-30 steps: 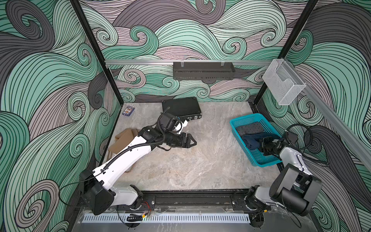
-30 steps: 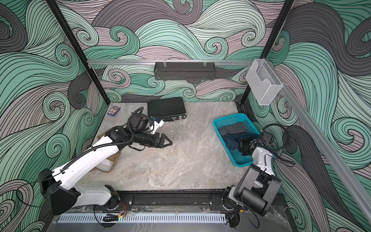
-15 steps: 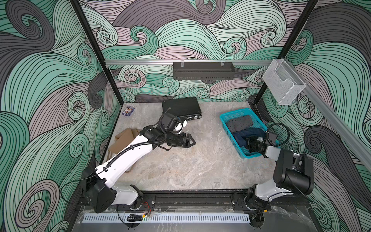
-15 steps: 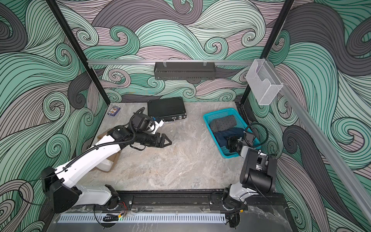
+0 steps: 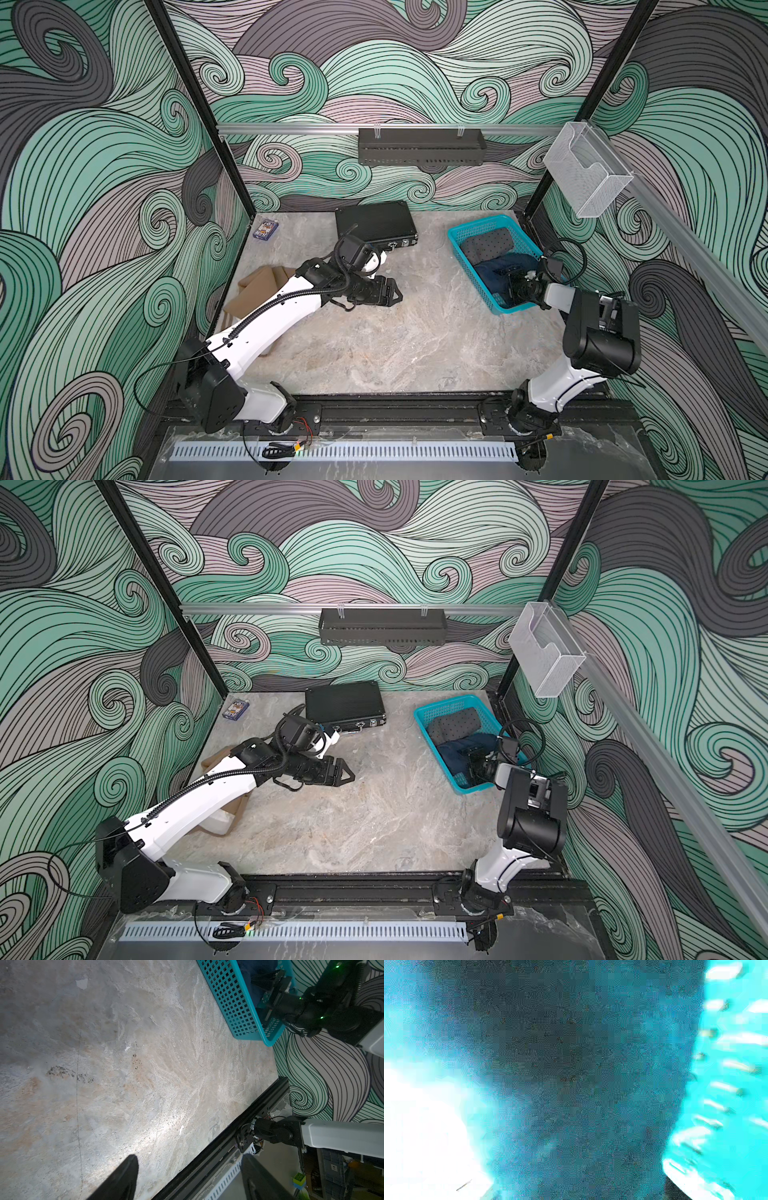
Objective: Roll up the skirts
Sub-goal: Place the skirt in the basket.
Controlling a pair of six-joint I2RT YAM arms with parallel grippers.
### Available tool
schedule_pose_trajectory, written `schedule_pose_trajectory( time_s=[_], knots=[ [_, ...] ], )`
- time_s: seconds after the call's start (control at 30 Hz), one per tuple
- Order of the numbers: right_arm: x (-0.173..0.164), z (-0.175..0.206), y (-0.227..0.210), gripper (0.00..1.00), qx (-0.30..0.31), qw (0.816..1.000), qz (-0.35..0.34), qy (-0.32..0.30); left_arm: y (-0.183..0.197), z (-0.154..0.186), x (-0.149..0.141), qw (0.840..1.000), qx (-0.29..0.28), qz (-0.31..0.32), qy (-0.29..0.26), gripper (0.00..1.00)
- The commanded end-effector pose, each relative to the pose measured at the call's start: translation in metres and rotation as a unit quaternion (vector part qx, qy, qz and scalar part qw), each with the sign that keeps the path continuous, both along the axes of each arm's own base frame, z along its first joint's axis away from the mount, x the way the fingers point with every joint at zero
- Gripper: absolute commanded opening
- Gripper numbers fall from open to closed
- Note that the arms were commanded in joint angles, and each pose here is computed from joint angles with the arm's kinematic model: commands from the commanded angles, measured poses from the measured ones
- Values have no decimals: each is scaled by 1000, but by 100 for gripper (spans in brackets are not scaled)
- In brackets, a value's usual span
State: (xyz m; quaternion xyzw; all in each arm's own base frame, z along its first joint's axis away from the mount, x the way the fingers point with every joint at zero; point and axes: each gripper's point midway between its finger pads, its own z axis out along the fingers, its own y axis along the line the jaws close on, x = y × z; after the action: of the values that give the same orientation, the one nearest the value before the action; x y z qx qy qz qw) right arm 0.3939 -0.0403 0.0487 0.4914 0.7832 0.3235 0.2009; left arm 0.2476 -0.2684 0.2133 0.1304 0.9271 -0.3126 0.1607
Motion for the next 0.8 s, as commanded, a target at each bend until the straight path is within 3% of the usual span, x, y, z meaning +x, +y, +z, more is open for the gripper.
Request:
schedule_pose_trajectory(
  time_s=[0.0, 0.2, 0.37, 0.5, 0.6, 0.7, 0.77],
  knots=[
    [-33, 0, -11, 80, -79, 994, 21, 68, 3, 3, 6, 1000, 9, 4, -6, 78],
    [-52, 20, -27, 86, -152, 983, 42, 96, 6, 0, 9, 1000, 11, 10, 1, 78],
    [-61, 12, -24, 86, -129, 984, 55, 106, 5, -3, 10, 1000, 7, 12, 10, 78],
    [-64, 42, -23, 86, -184, 977, 78, 74, 6, -3, 11, 1000, 8, 15, 11, 78],
    [-66, 74, -25, 85, -252, 962, 93, 57, 7, -3, 11, 1000, 8, 16, 11, 78],
    [-61, 89, -15, 82, -278, 950, 136, 52, 8, -3, 12, 1000, 6, 18, 13, 78],
    [-62, 95, -13, 80, -321, 931, 160, 66, 9, -2, 13, 1000, 6, 21, 11, 78]
  ],
)
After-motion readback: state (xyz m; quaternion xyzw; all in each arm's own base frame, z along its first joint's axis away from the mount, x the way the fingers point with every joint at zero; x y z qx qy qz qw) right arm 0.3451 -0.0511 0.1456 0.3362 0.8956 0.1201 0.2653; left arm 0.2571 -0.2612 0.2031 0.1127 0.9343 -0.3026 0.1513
